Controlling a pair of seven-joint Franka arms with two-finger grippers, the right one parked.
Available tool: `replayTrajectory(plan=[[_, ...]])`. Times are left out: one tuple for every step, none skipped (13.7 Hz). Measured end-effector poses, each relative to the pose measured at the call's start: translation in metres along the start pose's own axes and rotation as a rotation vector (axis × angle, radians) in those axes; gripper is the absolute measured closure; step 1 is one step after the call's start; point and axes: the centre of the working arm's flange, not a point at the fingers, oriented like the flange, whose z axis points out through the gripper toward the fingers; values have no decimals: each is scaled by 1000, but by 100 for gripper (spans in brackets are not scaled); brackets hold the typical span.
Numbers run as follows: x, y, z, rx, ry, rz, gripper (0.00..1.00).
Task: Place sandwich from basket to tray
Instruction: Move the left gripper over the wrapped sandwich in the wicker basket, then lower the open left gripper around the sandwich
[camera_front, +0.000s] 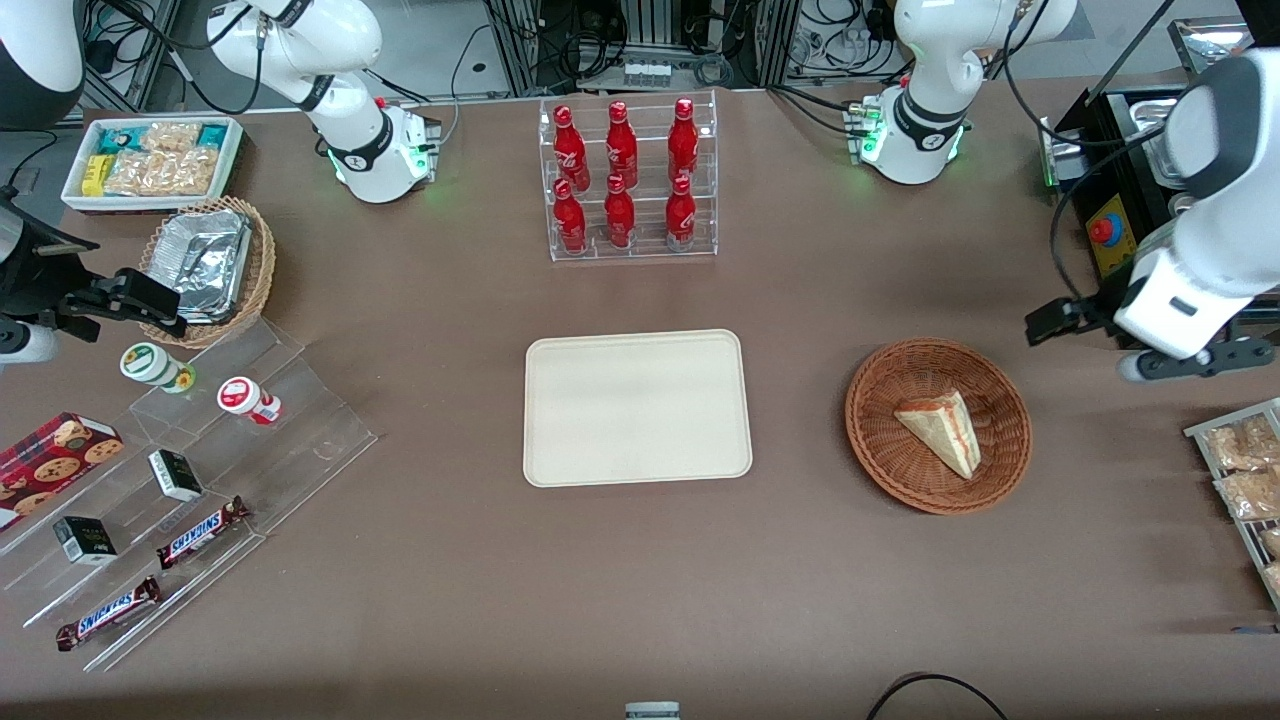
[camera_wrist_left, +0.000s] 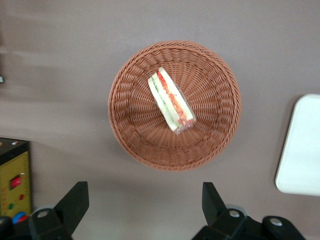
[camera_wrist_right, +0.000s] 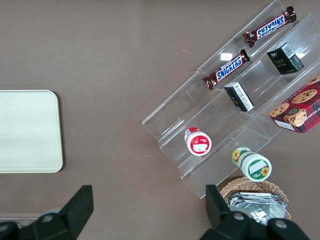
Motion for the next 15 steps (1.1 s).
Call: replayTrajectory(plan=[[0,2,15,-2,10,-36,0],[0,3,30,-6,26,-79,0],[-1,7,46,-14,49,-129,0],[-4,14,61,-23,72,-175,0],[-7,23,76,-33,93,-223,0],[-10,30,89,-45,112,-269,0],[-13,36,100,-55,127,-304,0],[-15,41,112,-63,136,-323,0],[-17,46,123,-67,137,-329,0],[-18,49,133,-66,129,-332,0],[-17,50,141,-65,122,-335,0],[-16,50,148,-66,122,-336,0],[-16,49,156,-69,124,-338,0],[-15,48,164,-72,125,-341,0],[-15,47,173,-74,126,-346,0]])
